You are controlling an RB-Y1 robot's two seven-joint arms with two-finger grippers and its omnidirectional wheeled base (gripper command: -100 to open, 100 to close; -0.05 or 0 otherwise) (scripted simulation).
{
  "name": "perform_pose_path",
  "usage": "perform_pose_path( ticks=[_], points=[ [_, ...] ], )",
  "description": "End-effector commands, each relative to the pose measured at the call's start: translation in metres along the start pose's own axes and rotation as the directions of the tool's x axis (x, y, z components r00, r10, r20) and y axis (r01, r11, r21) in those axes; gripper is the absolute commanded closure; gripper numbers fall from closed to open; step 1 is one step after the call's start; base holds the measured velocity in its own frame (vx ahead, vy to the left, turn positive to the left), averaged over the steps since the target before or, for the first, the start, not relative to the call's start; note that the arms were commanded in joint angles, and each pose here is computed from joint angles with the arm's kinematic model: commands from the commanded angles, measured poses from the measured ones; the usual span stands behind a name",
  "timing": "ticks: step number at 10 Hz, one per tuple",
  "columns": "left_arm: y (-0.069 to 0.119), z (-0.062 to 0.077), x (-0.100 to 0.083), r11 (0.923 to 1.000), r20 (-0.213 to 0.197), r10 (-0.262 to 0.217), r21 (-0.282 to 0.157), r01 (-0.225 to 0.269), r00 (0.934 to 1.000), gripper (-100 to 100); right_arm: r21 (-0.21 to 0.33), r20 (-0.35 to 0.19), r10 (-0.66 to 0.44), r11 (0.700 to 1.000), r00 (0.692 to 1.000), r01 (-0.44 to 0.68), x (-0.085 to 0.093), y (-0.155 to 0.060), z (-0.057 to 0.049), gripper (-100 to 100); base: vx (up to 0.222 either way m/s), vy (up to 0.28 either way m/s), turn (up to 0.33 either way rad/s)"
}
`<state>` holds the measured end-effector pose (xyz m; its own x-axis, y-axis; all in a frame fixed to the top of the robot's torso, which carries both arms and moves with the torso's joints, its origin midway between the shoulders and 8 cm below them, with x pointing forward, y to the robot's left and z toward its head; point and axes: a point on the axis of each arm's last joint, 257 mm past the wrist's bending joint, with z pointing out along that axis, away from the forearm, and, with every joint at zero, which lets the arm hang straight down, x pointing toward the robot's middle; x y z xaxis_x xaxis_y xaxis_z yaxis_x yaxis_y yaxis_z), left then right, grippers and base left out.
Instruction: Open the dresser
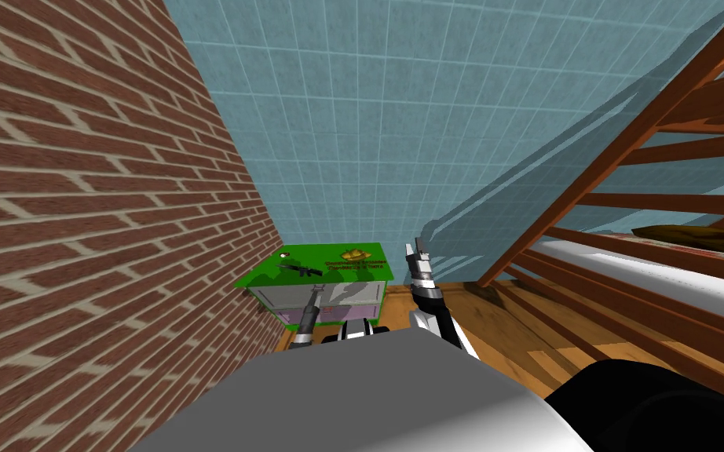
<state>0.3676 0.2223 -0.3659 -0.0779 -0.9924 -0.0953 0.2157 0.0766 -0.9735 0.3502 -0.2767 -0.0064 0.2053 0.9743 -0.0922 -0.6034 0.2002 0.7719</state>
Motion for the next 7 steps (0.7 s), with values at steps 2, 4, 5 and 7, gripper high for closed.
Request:
perform_pose_path(
  ticks=[2,4,5,7],
  points=[
    [-0.002,0.022,-0.002,1.0,-0.001,-0.001,-0.002,0.001,1.0,-100,0.0,0.0,0.0,1.0,1.0,0.0,0.0,0.0,0.0,0,-0.012,-0.013,0.006],
    [-0.003,0.025,-0.001,1.0,-0.001,-0.001,0.001,0.001,1.0,-100,0.0,0.0,0.0,1.0,1.0,0.0,0.0,0.0,0.0,0,-0.004,-0.01,0.002],
    [-0.001,0.015,-0.001,1.0,-0.001,-0.001,-0.002,0.001,1.0,100,0.0,0.0,0.0,1.0,1.0,0.0,0.0,0.0,0.0,0,0.006,0.007,-0.006],
    [0.0,0.001,0.001,1.0,0.0,-0.002,-0.002,0.002,1.0,100,0.0,0.0,0.0,1.0,1.0,0.0,0.0,0.0,0.0,0,0.009,0.013,-0.004]
  ],
)
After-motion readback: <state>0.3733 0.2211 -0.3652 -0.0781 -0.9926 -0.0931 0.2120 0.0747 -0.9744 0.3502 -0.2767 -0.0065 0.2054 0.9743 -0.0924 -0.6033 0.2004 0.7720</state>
